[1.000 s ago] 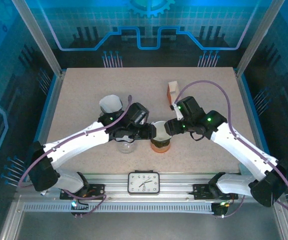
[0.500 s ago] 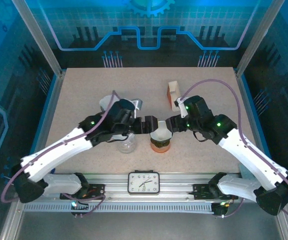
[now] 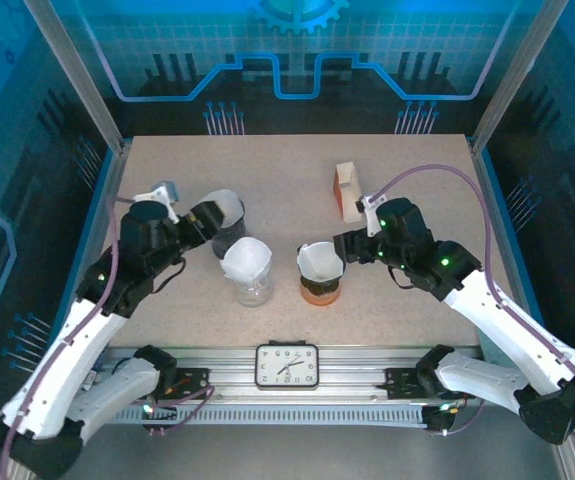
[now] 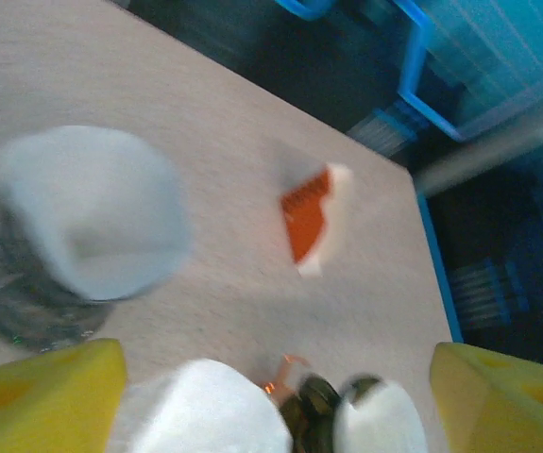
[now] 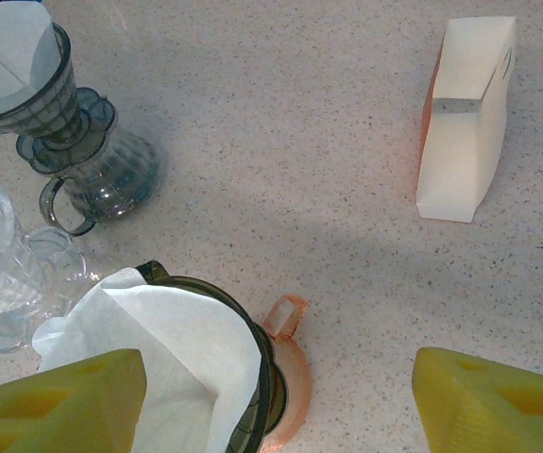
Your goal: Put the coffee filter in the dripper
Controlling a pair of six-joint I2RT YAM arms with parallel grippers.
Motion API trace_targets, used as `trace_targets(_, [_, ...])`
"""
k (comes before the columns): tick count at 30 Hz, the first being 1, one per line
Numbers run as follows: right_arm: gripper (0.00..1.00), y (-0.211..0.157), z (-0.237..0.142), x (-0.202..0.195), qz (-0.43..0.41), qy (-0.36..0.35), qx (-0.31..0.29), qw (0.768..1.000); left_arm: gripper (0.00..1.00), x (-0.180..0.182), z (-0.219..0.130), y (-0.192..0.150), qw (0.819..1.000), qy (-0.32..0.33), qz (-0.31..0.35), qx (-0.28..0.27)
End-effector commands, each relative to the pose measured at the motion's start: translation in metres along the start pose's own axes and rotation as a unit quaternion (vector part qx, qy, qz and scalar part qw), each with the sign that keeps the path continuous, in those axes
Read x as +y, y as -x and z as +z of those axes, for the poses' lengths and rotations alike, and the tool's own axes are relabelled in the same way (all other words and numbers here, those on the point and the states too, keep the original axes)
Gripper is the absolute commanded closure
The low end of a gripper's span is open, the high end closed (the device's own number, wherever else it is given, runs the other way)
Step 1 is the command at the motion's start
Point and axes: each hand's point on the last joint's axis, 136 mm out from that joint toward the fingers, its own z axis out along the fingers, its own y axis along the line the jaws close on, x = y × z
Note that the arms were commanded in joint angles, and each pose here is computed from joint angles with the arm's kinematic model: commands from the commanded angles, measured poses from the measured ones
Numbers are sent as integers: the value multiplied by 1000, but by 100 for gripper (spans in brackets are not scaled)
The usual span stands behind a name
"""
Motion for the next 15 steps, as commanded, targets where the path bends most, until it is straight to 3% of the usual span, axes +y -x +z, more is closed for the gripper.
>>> trace_targets(1, [24,8,-4,-2,10,0,-27,1000,35,37,9,4,998,29,-56,-4])
trace_targets(9, [23,11,-9,0,14,7,-40,999,90,124,68,-8,980,85,-181,3])
trace_targets(12, [23,10,-10,0,14,8,-41,999,100,141,93,-19,975,88,-205,10])
trace_targets(15, [23,11,-11,0,12,9,-42,999,100,154,115,-33,968,82,-235,22])
